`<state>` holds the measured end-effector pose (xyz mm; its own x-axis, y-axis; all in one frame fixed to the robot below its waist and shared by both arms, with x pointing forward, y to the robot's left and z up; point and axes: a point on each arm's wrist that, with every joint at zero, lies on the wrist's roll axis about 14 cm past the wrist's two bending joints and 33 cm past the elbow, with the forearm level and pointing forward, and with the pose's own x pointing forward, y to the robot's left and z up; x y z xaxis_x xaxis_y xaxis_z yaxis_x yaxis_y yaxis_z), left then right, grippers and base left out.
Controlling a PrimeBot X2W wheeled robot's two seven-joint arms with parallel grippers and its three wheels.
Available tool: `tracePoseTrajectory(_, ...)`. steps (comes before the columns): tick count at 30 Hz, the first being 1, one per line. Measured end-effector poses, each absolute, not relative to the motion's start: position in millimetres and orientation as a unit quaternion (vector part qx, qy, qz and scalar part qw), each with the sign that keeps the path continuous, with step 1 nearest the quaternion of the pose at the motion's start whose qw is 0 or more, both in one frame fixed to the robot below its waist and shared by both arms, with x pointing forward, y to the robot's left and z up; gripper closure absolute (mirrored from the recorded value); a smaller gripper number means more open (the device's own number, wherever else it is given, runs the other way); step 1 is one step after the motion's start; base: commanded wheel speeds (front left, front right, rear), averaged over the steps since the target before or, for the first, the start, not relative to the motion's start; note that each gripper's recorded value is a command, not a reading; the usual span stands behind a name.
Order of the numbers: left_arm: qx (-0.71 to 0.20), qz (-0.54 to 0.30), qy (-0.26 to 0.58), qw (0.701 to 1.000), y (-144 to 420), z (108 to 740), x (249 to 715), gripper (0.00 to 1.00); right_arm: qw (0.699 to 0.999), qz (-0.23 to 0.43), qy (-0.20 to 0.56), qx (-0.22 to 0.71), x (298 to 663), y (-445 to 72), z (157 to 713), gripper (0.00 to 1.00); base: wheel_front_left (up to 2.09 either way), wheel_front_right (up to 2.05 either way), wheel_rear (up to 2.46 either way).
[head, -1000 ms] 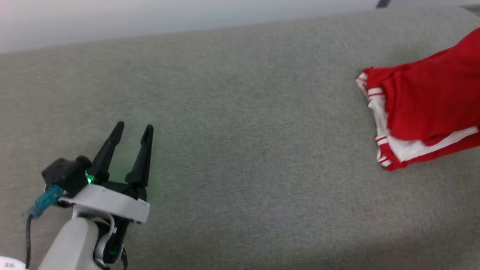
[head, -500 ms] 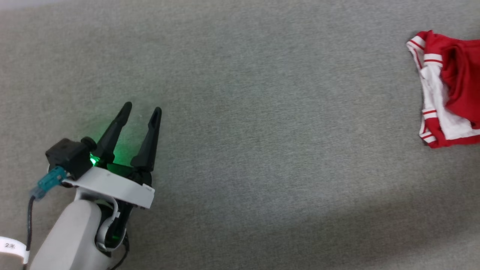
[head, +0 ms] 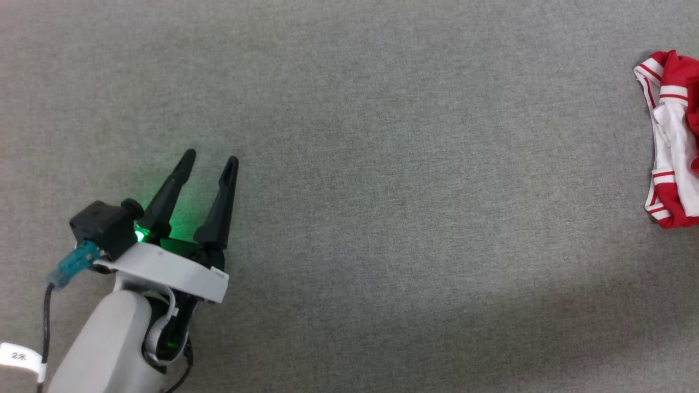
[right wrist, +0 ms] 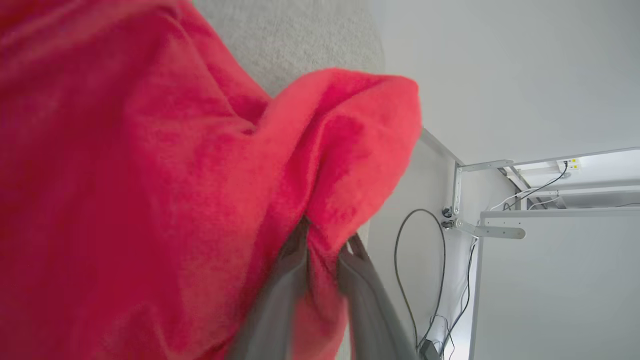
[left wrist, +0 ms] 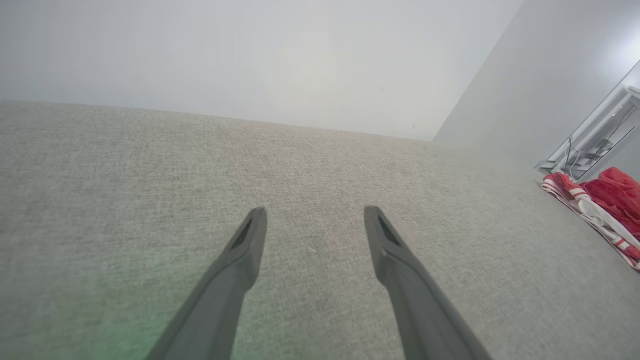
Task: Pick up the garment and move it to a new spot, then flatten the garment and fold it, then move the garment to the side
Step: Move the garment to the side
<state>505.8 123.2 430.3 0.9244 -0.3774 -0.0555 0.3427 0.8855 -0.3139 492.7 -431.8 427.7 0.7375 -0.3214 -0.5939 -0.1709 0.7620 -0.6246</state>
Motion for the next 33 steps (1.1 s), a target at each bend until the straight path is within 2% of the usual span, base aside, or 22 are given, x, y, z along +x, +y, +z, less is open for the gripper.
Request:
tracePoseTrajectory(1,-0.152,-0.185,0.056,0.969,124,432,506,0.0,0.869,-0.044,0.355,-0.342,495,-431,430,0.54,0.0,0.0,0.0)
tracePoseTrajectory(3,-0.152,-0.183,0.054,0.97,125,434,504,0.0,0.873,-0.049,0.345,-0.34,497,-431,436,0.23,0.0,0.0,0.0)
tracePoseTrajectory(4,-0.152,-0.181,0.054,0.97,125,435,503,0.0,0.876,-0.05,0.341,-0.338,497,-431,437,0.17,0.0,0.0,0.0)
tracePoseTrajectory(6,-0.156,-0.179,0.051,0.97,126,439,501,0.0,0.878,-0.051,0.336,-0.338,497,-430,440,0.0,0.0,0.0,0.0)
tracePoseTrajectory(14,-0.158,-0.164,0.037,0.973,136,457,487,0.0,0.894,-0.063,0.301,-0.325,495,-429,464,0.0,0.0,0.0,0.0)
tracePoseTrajectory(20,-0.157,-0.141,0.028,0.977,153,468,468,0.0,0.928,-0.077,0.249,-0.266,497,-416,484,0.0,0.0,0.0,0.0)
tracePoseTrajectory(33,-0.132,-0.076,-0.001,0.988,206,496,405,0.0,0.977,-0.003,0.123,-0.176,485,-329,509,0.0,0.0,0.0,0.0)
